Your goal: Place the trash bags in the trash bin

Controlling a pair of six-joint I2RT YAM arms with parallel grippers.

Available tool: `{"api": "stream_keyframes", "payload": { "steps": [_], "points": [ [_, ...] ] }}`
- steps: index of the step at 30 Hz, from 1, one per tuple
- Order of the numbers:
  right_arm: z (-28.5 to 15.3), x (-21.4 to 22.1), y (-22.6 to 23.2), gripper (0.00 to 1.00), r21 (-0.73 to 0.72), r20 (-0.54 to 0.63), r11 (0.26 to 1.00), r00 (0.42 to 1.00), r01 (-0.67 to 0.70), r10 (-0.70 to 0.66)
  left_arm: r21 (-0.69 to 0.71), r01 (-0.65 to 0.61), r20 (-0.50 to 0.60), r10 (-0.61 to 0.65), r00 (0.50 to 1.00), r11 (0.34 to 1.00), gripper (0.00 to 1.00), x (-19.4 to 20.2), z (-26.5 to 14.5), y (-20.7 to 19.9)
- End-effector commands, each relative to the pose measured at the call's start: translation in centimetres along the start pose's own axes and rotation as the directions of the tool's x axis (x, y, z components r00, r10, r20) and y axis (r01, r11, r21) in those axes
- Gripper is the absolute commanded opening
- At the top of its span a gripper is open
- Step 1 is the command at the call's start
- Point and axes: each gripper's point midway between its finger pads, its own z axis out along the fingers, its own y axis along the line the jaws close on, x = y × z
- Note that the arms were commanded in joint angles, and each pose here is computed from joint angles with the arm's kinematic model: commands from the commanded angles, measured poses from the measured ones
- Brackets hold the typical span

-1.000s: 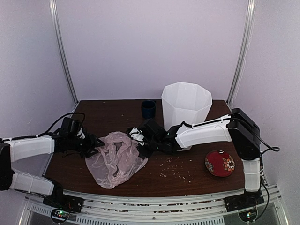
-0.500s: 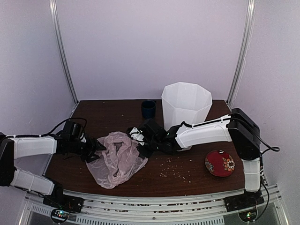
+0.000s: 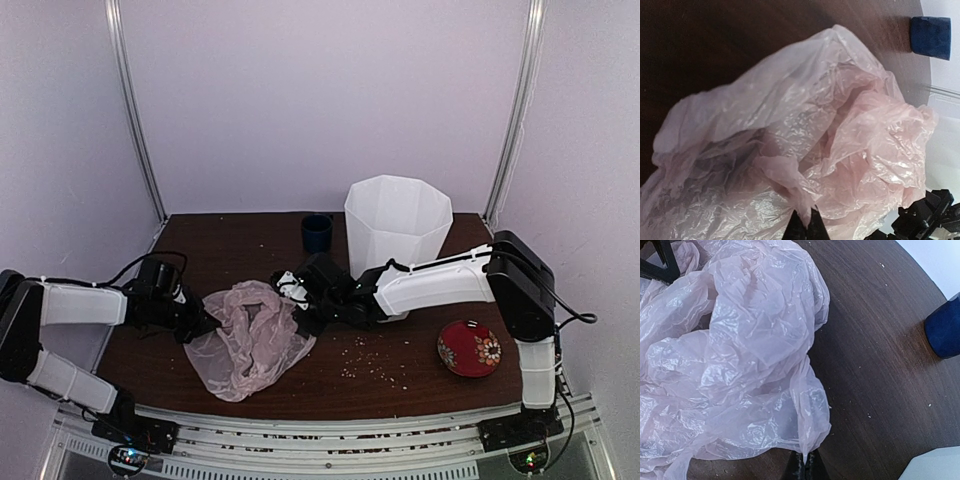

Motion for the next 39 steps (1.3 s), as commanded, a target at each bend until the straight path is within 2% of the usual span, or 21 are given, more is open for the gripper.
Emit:
{"api": "stream_keyframes", "payload": {
  "steps": [1,4,6,8,10,12,13,14,15,16,17,18,19,22,24,25,26,29,34,37,39],
  "points": [
    [-1.3,-2.7,-1.4,0.00,0.058,0.044,0.998,0.999,-0.011,0.008,0.070,-0.165,0.109,0.157,0.982,0.984,0.00,-2.7,-2.7,-4.8],
    [-3.6,-7.5,-3.3,0.00,0.109,0.109,0.994,0.994,0.002,-0.014,-0.010,-0.316,0.281,0.306,0.909,0.949,0.00,-5.8,-7.6,-8.5],
    [-6.2,-11.9,-5.0,0.00,0.154,0.184,0.988,0.983,-0.001,-0.027,-0.099,-0.394,0.426,0.397,0.813,0.914,0.00,-8.4,-12.3,-11.7],
    [-10.0,-17.1,-7.0,0.00,0.214,0.278,0.977,0.959,-0.016,-0.045,-0.149,-0.473,0.574,0.465,0.674,0.868,0.00,-10.3,-18.7,-16.6],
    [-16.9,-23.4,-10.1,0.00,0.290,0.441,0.953,0.896,-0.088,-0.051,-0.149,-0.619,0.709,0.519,0.477,0.771,0.00,-10.0,-26.4,-23.2],
    [-26.2,-28.0,-12.1,0.00,0.345,0.627,0.922,0.774,-0.174,-0.089,-0.105,-0.810,0.830,0.500,0.248,0.577,0.00,-6.2,-34.2,-29.7],
    [-30.4,-29.6,-12.5,0.00,0.344,0.682,0.918,0.724,-0.197,-0.100,-0.097,-0.879,0.866,0.474,0.157,0.467,0.00,-3.6,-37.3,-31.8],
    [-34.0,-30.5,-12.5,0.00,0.340,0.715,0.919,0.690,-0.202,-0.113,-0.097,-0.930,0.883,0.461,0.084,0.354,0.00,-0.9,-39.5,-33.5],
    [-36.7,-30.9,-12.2,0.00,0.326,0.738,0.925,0.664,-0.196,-0.120,-0.061,-0.973,0.884,0.464,0.050,0.221,0.00,2.1,-40.2,-34.3],
    [-38.0,-30.9,-11.7,0.00,0.302,0.744,0.938,0.657,-0.168,-0.123,-0.039,-0.984,0.890,0.454,0.046,0.176,0.00,3.3,-40.4,-34.2],
    [-37.5,-30.3,-10.9,0.00,0.269,0.737,0.953,0.666,-0.139,-0.111,0.006,-0.981,0.881,0.463,0.098,0.196,0.00,3.4,-39.0,-33.0],
    [-35.3,-29.1,-9.8,0.00,0.235,0.712,0.966,0.695,-0.109,-0.095,0.033,-0.962,0.859,0.484,0.166,0.272,0.00,2.3,-36.4,-31.2],
    [-31.5,-27.3,-8.0,0.00,0.203,0.662,0.978,0.742,-0.046,-0.103,0.035,-0.922,0.812,0.527,0.252,0.387,0.00,0.4,-32.2,-28.2],
    [-17.7,-16.8,0.3,0.00,0.069,0.424,0.979,0.883,0.192,-0.203,-0.026,-0.774,0.541,0.660,0.521,0.633,0.00,-1.9,-19.0,-16.6],
    [-11.8,-9.4,5.0,0.00,-0.028,0.248,0.959,0.931,0.283,-0.268,-0.048,-0.701,0.377,0.662,0.647,0.712,0.00,-0.8,-14.3,-10.7],
    [-9.5,-6.1,7.2,0.00,-0.092,0.168,0.947,0.942,0.309,-0.291,-0.052,-0.664,0.329,0.640,0.694,0.746,0.00,-0.1,-13.1,-8.5],
    [-8.3,-4.0,8.7,0.00,-0.137,0.114,0.936,0.944,0.324,-0.310,-0.053,-0.645,0.326,0.624,0.710,0.762,0.00,0.1,-13.1,-7.9],
    [-8.2,-3.8,9.9,0.00,-0.159,0.099,0.935,0.948,0.316,-0.303,-0.079,-0.646,0.395,0.618,0.679,0.759,0.00,-0.5,-16.1,-9.7],
    [-12.5,-11.1,7.2,0.00,-0.028,0.261,0.951,0.921,0.308,-0.291,-0.176,-0.671,0.481,0.658,0.579,0.720,0.00,-2.6,-21.5,-14.1],
    [-16.2,-16.4,3.2,0.00,0.153,0.355,0.951,0.884,0.267,-0.305,-0.245,-0.674,0.563,0.668,0.486,0.697,0.00,-4.7,-26.0,-18.5],
    [-19.7,-20.5,-0.9,0.00,0.328,0.416,0.928,0.854,0.179,-0.312,-0.236,-0.699,0.661,0.639,0.393,0.675,0.00,-5.2,-30.4,-22.8]
  ]
}}
